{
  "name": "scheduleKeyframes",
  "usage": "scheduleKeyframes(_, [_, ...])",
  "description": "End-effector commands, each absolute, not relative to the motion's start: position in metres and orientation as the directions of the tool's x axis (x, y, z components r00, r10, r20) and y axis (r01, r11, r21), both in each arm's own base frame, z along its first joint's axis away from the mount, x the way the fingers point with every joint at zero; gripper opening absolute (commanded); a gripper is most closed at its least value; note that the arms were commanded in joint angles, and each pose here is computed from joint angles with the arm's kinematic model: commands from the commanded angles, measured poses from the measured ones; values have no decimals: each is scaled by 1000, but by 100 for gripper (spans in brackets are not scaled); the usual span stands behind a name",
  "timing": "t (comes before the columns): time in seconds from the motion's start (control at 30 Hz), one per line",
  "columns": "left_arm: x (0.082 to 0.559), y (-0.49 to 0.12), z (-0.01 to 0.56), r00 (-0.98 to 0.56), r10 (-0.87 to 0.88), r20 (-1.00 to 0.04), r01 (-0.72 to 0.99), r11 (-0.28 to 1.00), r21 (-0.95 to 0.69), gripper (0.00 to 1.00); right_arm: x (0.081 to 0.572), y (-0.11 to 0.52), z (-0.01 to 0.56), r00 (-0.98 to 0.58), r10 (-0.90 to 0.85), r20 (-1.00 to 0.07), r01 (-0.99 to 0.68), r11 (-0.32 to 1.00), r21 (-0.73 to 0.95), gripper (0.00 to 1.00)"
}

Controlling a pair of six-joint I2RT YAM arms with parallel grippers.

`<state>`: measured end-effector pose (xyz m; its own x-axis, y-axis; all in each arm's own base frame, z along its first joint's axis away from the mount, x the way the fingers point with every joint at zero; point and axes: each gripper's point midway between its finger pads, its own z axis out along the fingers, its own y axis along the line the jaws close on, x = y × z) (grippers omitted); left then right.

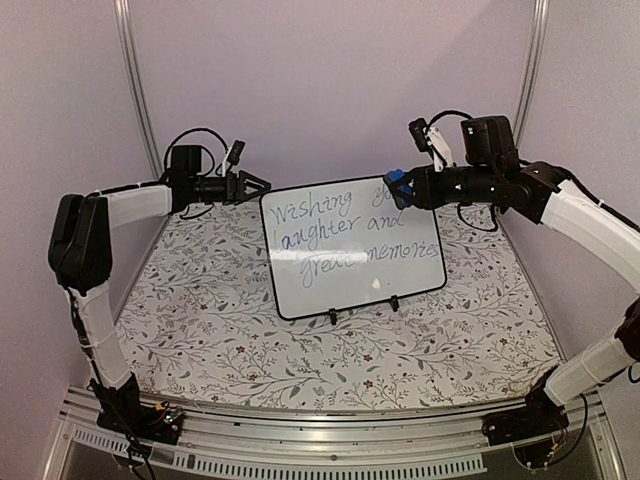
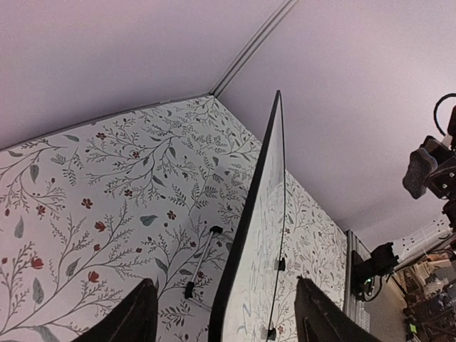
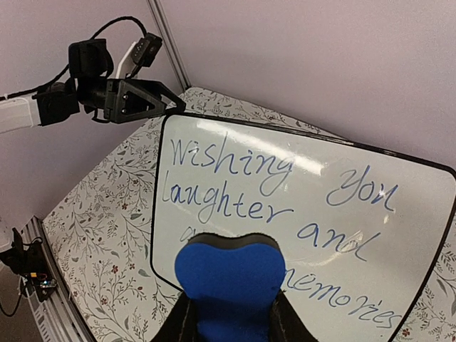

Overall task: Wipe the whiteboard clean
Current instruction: Hold the whiteboard at the center of the board.

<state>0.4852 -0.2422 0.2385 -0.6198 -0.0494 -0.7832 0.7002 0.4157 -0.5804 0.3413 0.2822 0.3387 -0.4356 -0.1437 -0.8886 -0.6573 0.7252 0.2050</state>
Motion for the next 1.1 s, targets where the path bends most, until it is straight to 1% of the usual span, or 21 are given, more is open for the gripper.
scheduleKeyframes(0.0, [485,-254,250,-581,-46,-813,756,342,-559,63,341,288,347,-429,-128,-894,-660,720,213,22])
scheduleKeyframes(0.1, [482,-261,247,-578,-38,-815,764,325,-557,56,342,290,344,-438,-134,-889,-661,718,218,22])
scheduleKeyframes(0.17, [482,-264,244,-583,-35,-812,763,320,-561,54,343,290,342,-442,-140,-886,-661,719,216,22])
scheduleKeyframes(0.4, [483,-269,246,-591,-57,-805,758,303,-578,54,348,290,337,-443,-149,-884,-650,732,202,22])
scheduleKeyframes(0.57, [480,-273,246,-606,-54,-794,750,296,-592,54,344,296,340,-452,-126,-883,-666,706,240,21])
scheduleKeyframes(0.7, [481,-272,244,-604,-52,-795,744,321,-586,54,335,315,360,-430,-108,-896,-744,605,284,21])
scheduleKeyframes(0.83, [477,-270,246,-597,-48,-801,741,349,-574,53,333,324,371,-414,-108,-904,-775,562,288,21])
scheduleKeyframes(1.07, [473,-275,243,-594,-30,-804,740,373,-560,53,322,328,352,-437,-137,-889,-797,516,313,21])
